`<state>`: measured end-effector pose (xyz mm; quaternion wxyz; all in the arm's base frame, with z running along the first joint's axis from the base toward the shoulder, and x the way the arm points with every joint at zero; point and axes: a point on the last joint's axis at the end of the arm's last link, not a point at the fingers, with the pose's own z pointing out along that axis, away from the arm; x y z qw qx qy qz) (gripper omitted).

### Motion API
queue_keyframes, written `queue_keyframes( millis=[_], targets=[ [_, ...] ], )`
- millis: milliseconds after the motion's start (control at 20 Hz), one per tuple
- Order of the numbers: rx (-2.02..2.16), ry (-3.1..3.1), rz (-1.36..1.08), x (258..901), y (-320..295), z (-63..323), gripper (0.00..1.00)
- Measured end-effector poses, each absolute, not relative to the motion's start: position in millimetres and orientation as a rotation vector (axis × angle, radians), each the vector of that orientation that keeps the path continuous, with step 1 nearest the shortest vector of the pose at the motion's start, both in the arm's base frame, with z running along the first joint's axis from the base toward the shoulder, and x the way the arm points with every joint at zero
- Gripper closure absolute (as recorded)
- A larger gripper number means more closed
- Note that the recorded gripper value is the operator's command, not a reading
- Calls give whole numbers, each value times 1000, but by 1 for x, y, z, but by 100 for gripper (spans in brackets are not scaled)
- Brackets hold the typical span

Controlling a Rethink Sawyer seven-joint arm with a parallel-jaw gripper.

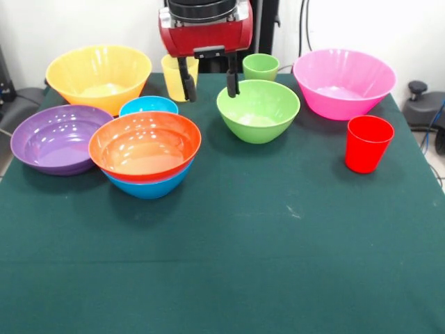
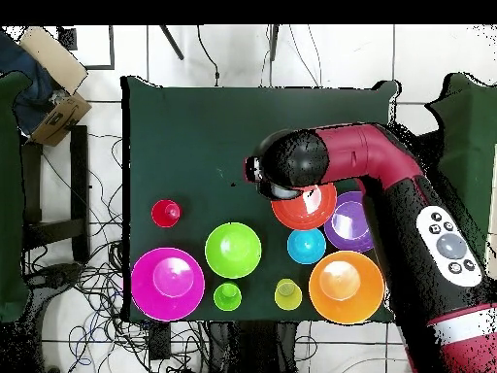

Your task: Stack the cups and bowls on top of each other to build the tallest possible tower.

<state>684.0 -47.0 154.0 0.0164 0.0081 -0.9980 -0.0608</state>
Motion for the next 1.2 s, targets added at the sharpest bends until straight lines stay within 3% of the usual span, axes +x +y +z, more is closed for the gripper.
queue_keyframes(
  millis=[1200],
  targets=[
    [138,-3150,-230,671,-13,110,0]
  ],
)
